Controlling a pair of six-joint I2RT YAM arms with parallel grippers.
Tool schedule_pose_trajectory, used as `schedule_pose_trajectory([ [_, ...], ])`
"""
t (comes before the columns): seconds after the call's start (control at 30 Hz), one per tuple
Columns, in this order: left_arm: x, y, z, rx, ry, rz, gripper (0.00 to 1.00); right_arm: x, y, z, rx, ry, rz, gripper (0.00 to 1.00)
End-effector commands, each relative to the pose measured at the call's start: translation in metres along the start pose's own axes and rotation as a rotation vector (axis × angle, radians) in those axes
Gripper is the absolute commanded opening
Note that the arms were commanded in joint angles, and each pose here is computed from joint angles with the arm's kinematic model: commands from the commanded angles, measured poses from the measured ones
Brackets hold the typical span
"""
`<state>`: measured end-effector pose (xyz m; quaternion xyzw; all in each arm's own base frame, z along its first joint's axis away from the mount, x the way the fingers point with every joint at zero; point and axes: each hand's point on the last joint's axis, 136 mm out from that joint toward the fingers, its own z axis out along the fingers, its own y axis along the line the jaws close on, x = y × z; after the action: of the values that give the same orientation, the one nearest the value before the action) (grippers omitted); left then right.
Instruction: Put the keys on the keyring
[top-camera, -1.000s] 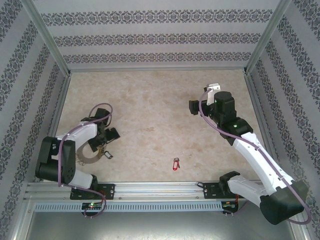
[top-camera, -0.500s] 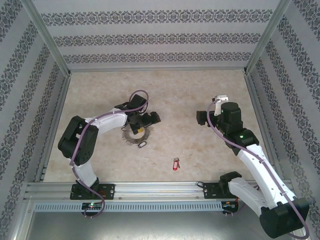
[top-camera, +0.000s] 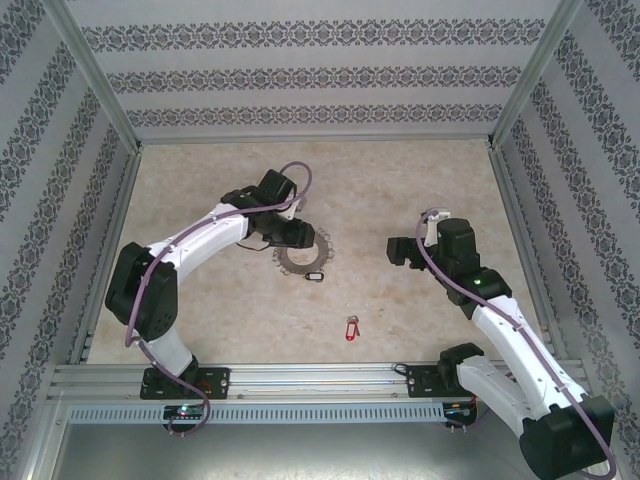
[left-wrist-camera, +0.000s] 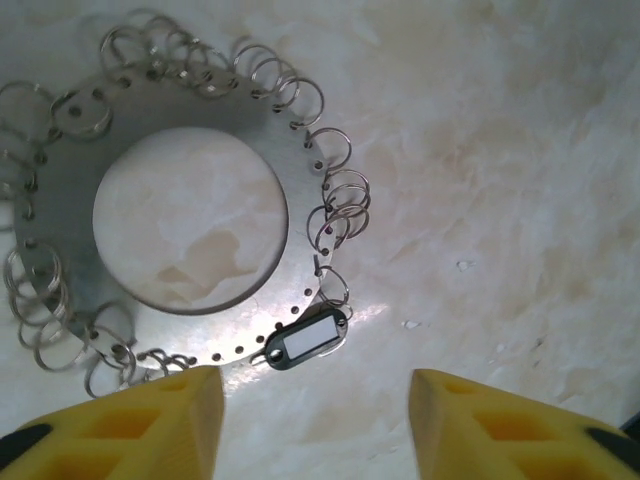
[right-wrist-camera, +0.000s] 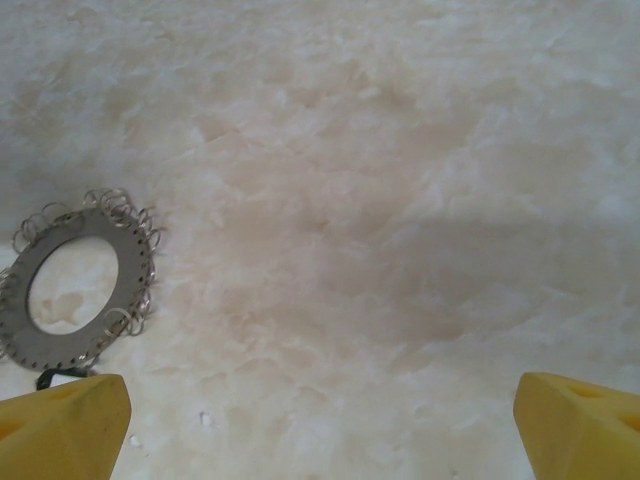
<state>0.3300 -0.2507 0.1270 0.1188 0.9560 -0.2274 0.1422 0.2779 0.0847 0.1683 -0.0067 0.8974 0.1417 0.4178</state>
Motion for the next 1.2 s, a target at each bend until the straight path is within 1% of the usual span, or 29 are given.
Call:
schedule_pose_trajectory([
  [0.0,0.009,-0.004,0.010,-0.030,0.063,0.262,0.46,0.008,0.004,0.003,-0.058,0.013,0.101,0.98],
  [0.07,0.005,-0.009,0.016,-0.028,0.063,0.312,0.45,0.012,0.002,0.007,-0.066,0.028,0.131,0.98],
  [0.13,-0.002,-0.006,0.021,-0.046,0.054,0.324,0.43,0.013,0.002,0.012,-0.081,0.040,0.150,0.98],
  [0.2,-0.010,-0.003,0.025,-0.057,0.047,0.322,0.42,0.011,0.004,0.016,-0.090,0.051,0.149,0.98],
  [0.27,-0.016,-0.003,0.028,-0.056,0.044,0.324,0.43,0.009,0.007,0.019,-0.107,0.063,0.143,0.98],
  [0.37,-0.026,0.000,0.032,-0.054,0.041,0.298,0.44,0.007,0.013,0.025,-0.137,0.087,0.132,0.95],
  [0.47,-0.033,0.016,0.034,-0.100,0.035,0.207,0.44,0.010,0.014,0.030,-0.144,0.115,0.131,0.93],
  [0.57,-0.032,0.040,0.026,-0.094,0.020,0.028,0.48,0.010,0.017,0.032,-0.159,0.118,0.136,0.92],
  [0.67,-0.018,0.057,0.007,-0.124,0.004,-0.050,0.51,0.012,0.022,0.035,-0.171,0.131,0.116,0.93],
  [0.77,0.007,0.066,-0.003,-0.146,0.049,-0.094,0.51,0.014,0.027,0.040,-0.183,0.153,0.093,0.93],
  [0.83,0.026,0.069,-0.006,-0.150,0.075,-0.086,0.52,0.015,0.032,0.044,-0.198,0.166,0.080,0.93],
  [0.93,0.047,0.075,-0.010,-0.182,0.120,-0.031,0.51,0.015,0.039,0.047,-0.212,0.177,0.065,0.93],
  [1.07,0.063,0.054,-0.008,-0.188,0.153,0.117,0.49,0.018,0.042,0.048,-0.213,0.186,0.055,0.93],
  [1.17,0.075,0.043,-0.001,-0.200,0.187,0.185,0.48,0.023,0.039,0.048,-0.203,0.191,0.063,0.94],
])
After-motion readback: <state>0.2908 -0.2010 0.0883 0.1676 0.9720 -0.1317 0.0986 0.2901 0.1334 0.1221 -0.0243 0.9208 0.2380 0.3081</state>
